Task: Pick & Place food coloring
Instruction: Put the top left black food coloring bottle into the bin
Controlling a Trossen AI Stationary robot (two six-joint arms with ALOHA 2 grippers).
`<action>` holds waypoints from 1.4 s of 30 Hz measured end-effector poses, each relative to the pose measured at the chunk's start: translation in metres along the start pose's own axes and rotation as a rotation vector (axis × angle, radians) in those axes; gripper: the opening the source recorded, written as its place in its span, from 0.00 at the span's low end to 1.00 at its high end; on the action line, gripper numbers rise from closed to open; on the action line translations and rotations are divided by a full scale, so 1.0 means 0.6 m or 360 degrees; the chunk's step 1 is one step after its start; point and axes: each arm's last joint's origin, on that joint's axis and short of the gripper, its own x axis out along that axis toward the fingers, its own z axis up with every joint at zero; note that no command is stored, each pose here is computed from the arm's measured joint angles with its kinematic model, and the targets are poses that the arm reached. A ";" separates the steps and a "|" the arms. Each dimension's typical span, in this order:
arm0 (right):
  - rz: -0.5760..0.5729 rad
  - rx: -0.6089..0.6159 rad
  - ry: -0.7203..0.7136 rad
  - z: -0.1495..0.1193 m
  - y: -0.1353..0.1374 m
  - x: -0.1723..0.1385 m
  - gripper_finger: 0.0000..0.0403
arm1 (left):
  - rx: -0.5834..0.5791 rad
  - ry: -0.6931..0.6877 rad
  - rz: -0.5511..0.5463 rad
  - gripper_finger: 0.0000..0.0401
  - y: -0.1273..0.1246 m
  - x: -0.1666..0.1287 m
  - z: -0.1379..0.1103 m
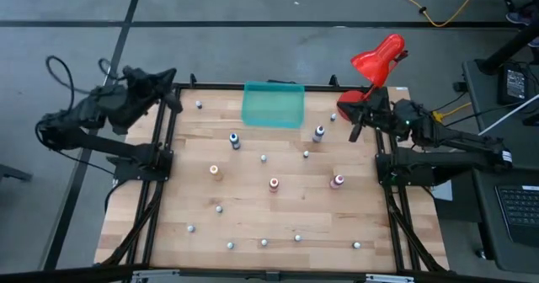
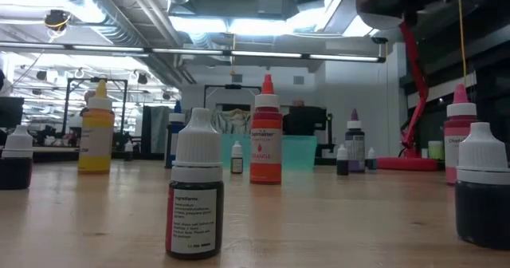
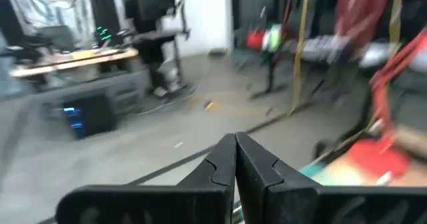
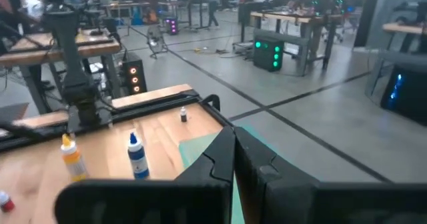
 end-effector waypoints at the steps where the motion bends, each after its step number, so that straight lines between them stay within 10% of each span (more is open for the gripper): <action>1: -0.0008 0.0020 0.0005 0.003 0.000 0.004 0.03 | 0.0063 0.0054 0.0024 0.00 -0.001 0.004 0.008; 16: 0.0024 0.0033 0.0043 0.026 0.008 0.032 0.03 | 0.0514 0.0934 0.0003 0.26 0.036 0.125 -0.055; 42: 0.0193 -0.0178 0.0086 0.021 0.013 0.031 0.03 | 0.0173 0.1821 0.0071 0.68 0.086 0.321 -0.263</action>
